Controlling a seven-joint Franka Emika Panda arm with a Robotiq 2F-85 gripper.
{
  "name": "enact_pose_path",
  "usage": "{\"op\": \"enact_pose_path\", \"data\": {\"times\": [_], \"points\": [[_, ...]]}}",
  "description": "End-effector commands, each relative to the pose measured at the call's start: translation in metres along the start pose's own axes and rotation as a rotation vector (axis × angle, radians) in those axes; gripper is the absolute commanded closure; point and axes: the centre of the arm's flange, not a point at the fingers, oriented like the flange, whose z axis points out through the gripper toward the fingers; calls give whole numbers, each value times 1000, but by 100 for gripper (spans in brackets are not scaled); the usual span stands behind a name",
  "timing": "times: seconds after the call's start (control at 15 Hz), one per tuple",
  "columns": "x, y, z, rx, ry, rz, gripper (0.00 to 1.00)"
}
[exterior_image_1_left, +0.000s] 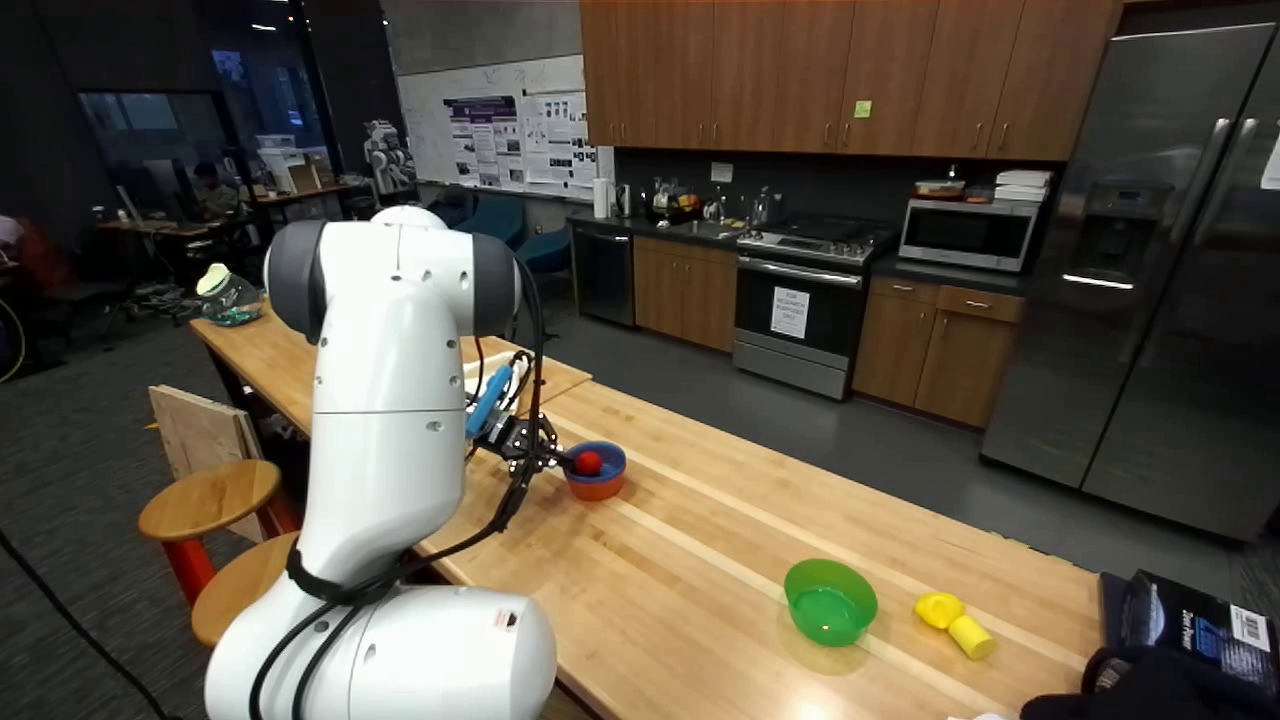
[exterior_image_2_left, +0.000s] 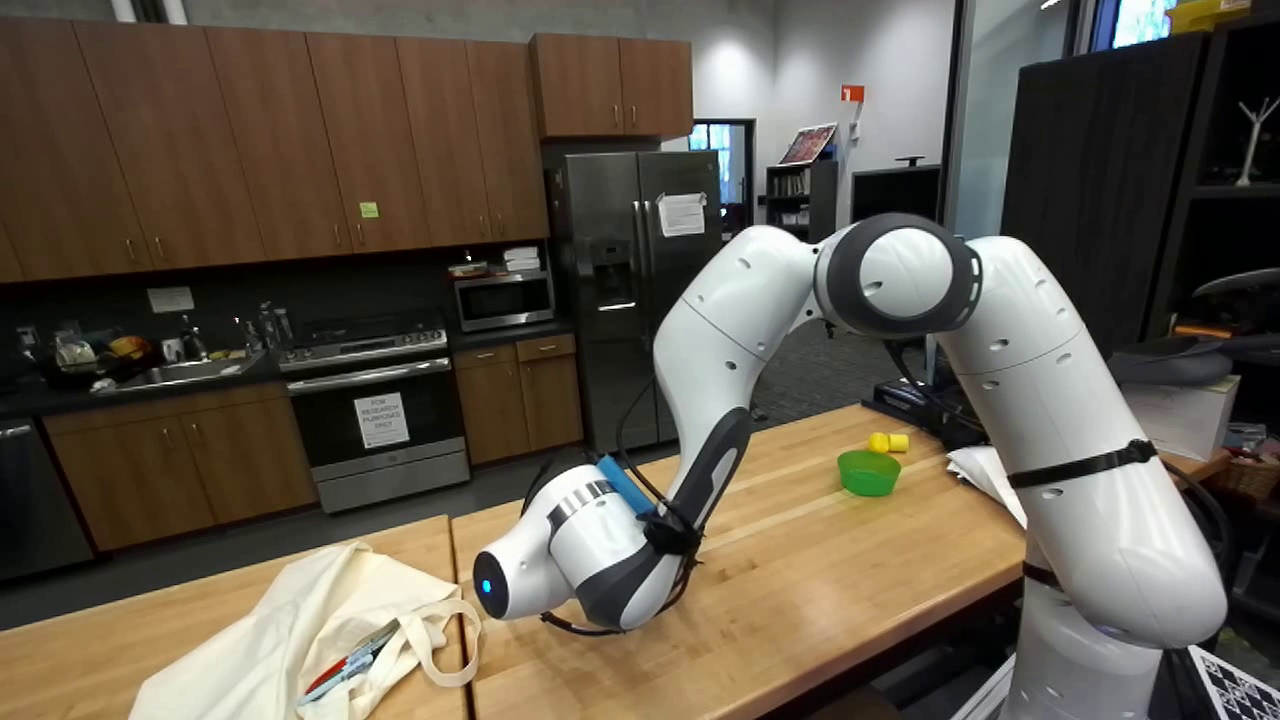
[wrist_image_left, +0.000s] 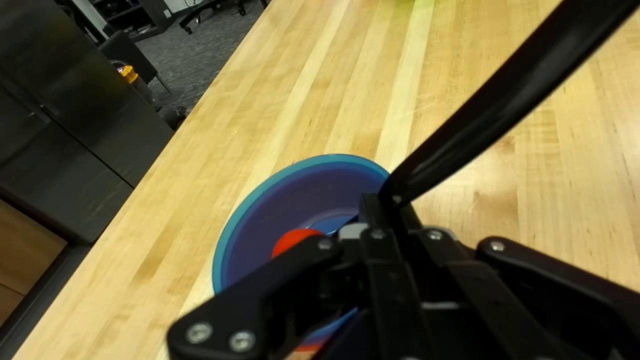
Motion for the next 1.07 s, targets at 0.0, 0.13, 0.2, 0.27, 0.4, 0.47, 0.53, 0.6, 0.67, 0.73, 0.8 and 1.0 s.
{"op": "enact_pose_path", "data": {"times": [0.0,0.13,0.2,0.27,0.4,0.47,0.53,0.6,0.67,0.73,0.8,1.0], "points": [[-11,-6,-2,-11,-12,28,98],[-13,-8,-4,-12,-14,38,98],[-13,-8,-4,-13,-14,44,98],[-15,-8,-5,-15,-16,50,98],[-17,-9,-6,-18,-19,61,98],[-18,-10,-7,-19,-21,67,98],[-19,-10,-8,-21,-25,72,98],[-20,-11,-9,-24,-28,78,98],[-22,-11,-10,-26,-29,85,98],[-23,-12,-11,-28,-31,92,98],[-25,-12,-12,-30,-33,97,98],[-29,-14,-15,-38,-35,111,98]]}}
